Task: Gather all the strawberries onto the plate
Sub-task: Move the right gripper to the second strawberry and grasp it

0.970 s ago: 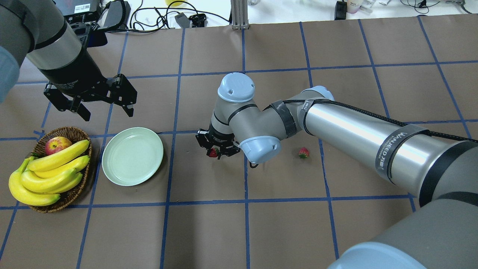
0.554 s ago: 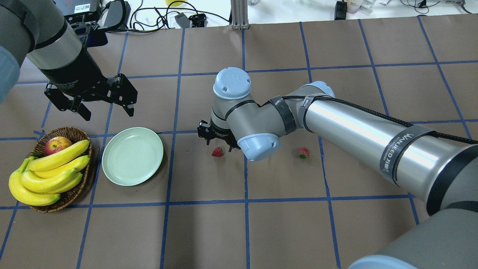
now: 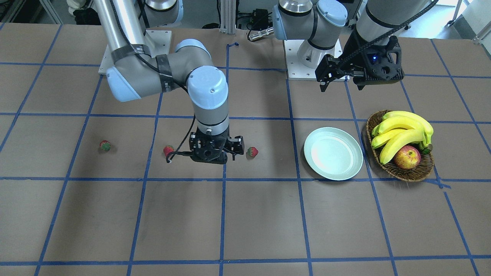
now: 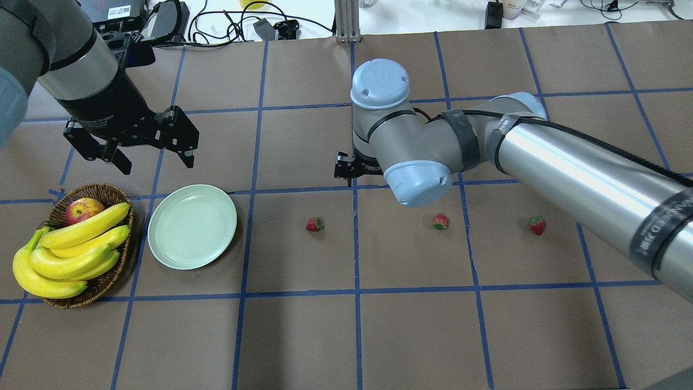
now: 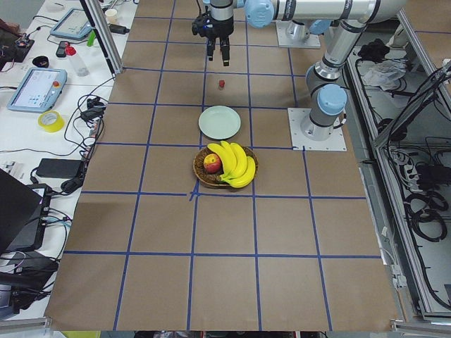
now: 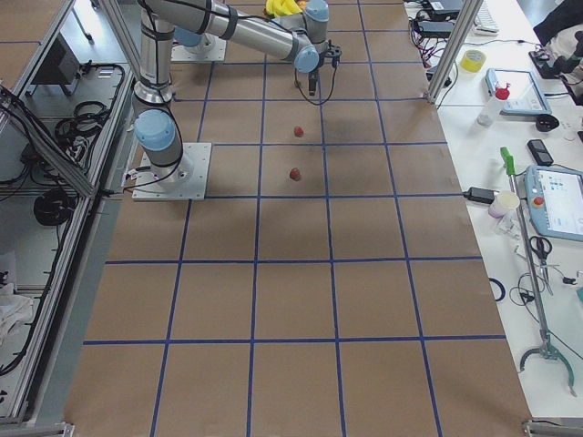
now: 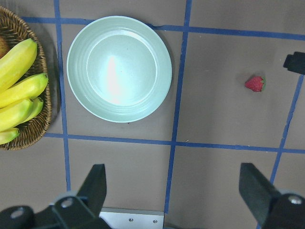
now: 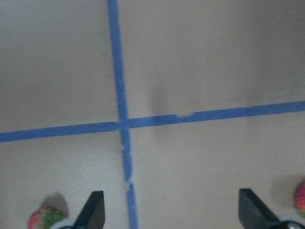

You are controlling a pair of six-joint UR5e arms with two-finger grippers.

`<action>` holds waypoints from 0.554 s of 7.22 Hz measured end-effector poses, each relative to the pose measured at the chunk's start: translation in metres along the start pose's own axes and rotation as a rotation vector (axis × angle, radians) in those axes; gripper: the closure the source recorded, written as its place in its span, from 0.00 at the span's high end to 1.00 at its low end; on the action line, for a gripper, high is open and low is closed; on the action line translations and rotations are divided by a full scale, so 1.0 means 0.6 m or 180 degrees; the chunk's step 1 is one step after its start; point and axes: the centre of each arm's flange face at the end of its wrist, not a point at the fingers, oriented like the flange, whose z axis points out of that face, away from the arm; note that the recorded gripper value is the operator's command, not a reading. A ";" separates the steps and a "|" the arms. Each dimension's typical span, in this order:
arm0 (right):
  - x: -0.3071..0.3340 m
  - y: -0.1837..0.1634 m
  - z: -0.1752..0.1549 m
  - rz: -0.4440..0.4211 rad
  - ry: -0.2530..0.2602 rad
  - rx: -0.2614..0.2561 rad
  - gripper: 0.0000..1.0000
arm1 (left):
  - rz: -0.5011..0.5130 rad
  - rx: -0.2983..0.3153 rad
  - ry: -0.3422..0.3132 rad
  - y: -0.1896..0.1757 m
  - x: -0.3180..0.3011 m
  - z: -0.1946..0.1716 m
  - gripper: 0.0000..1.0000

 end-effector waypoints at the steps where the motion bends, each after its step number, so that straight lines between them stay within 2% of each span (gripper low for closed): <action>1: 0.078 -0.001 0.007 0.0026 0.0083 -0.0089 0.97 | 0.0000 -0.0001 -0.0003 0.000 0.000 0.000 1.00; 2: 0.140 0.011 0.025 0.0085 0.0106 -0.0135 0.96 | 0.0001 -0.0003 -0.0007 0.000 0.000 0.001 1.00; 4: 0.196 0.043 0.082 0.0154 0.0067 -0.0036 0.96 | 0.0003 -0.0001 -0.0005 0.000 -0.001 0.000 1.00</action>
